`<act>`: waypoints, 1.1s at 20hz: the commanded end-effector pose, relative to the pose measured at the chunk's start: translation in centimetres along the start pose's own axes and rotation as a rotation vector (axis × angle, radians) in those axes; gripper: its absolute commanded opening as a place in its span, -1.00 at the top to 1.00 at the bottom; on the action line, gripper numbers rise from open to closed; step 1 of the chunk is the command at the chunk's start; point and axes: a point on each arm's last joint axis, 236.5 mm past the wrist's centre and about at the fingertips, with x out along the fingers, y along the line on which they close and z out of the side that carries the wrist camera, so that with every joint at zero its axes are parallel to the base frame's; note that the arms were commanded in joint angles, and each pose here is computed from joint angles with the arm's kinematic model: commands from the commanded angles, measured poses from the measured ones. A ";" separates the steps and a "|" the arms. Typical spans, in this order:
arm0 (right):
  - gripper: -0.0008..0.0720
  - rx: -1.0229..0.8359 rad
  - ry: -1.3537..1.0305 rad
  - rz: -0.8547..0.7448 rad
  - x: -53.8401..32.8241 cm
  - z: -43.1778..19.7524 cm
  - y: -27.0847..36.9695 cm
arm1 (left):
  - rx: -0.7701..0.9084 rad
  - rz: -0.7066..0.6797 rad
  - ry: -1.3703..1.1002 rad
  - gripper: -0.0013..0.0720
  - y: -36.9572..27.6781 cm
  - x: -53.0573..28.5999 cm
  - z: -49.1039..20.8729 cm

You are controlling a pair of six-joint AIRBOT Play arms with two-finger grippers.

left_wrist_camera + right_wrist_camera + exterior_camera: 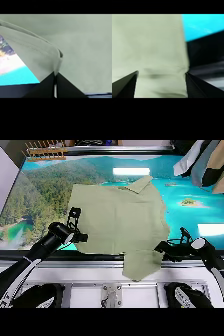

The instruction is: Fold the clothes and pants, and hang the long-sleeved shirts on hangers.

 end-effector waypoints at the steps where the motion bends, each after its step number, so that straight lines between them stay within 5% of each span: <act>1: -0.30 -0.009 -0.048 0.014 1.0 1.1 0.8 | 0.002 0.005 0.005 0.95 0.2 -0.2 -0.2; 3: 0.63 -0.032 -0.073 0.016 0.7 1.7 1.0 | -0.018 0.010 0.011 0.95 0.7 -0.3 -0.2; 4: 0.94 -0.076 -0.090 0.022 0.2 2.2 1.5 | -0.045 0.018 0.012 0.95 1.5 -0.5 0.1; 8: 0.94 -0.324 -0.288 0.115 -9.8 7.2 8.8 | -0.312 -0.037 -0.282 0.95 7.6 -9.9 7.6; 12: 0.94 -0.588 -0.763 0.266 -31.8 8.8 20.4 | -0.509 -0.292 -0.940 0.95 11.3 -33.9 13.2; 16: 0.94 -0.732 -1.232 0.410 -51.0 1.4 26.2 | -0.503 -0.429 -1.510 0.95 13.3 -54.3 6.3; 22: 0.94 -0.749 -1.509 0.578 -61.0 -8.0 26.7 | -0.482 -0.472 -1.735 0.95 13.9 -62.2 0.1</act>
